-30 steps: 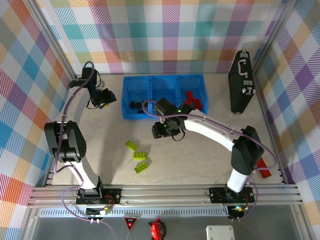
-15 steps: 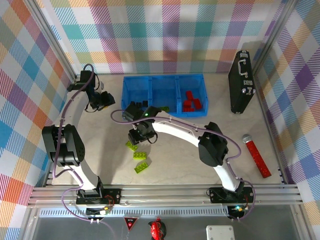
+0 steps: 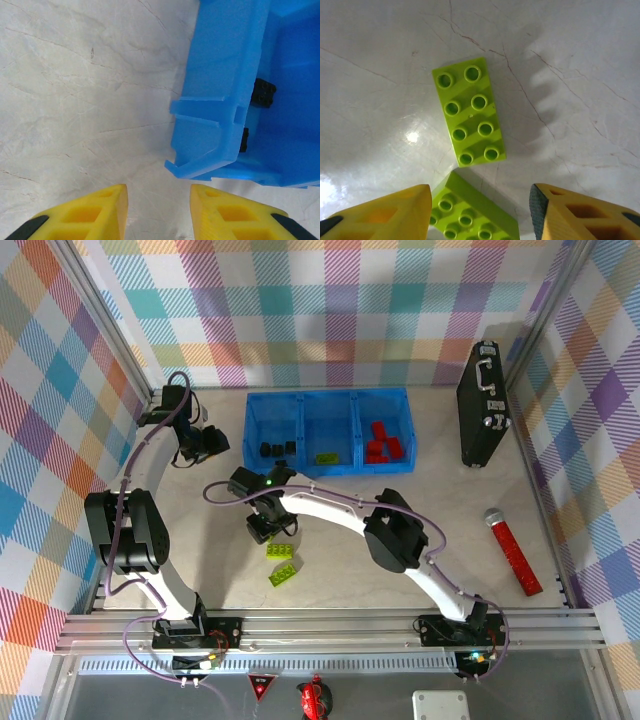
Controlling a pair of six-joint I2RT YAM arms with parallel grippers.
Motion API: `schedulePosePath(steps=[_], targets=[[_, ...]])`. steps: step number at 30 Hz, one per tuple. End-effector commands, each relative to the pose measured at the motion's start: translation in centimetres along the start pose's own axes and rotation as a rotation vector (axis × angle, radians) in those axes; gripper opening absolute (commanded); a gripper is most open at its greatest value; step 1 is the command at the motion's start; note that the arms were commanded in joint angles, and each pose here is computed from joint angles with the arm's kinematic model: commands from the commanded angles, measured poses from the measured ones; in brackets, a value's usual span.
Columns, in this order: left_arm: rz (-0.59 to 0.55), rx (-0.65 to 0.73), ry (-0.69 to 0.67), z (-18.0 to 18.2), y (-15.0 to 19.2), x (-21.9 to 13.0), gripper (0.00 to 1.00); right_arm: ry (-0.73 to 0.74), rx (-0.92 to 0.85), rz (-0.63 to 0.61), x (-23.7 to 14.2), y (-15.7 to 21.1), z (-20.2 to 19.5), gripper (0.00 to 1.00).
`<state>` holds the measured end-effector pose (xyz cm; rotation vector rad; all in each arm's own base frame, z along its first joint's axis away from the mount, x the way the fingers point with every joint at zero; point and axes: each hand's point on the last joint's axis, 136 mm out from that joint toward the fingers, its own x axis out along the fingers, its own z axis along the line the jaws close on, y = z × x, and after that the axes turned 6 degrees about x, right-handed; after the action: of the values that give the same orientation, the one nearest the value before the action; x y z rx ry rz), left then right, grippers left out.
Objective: Sort the legos into containers by color
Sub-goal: Pick up the lego from the center of the table.
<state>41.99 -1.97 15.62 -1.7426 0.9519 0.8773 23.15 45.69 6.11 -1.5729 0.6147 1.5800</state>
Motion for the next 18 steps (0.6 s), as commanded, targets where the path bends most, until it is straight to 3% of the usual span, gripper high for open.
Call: schedulePosePath(steps=[1,18], targets=[[-0.022,0.004,-0.005,0.5,-0.3,-0.5,0.37,0.01,-0.035,0.001,0.6,-0.3,0.4,0.56],[-0.006,-0.003,0.012,0.3,-0.1,0.0,0.37,0.035,-0.05,0.041,4.0,0.0,0.2,0.54]])
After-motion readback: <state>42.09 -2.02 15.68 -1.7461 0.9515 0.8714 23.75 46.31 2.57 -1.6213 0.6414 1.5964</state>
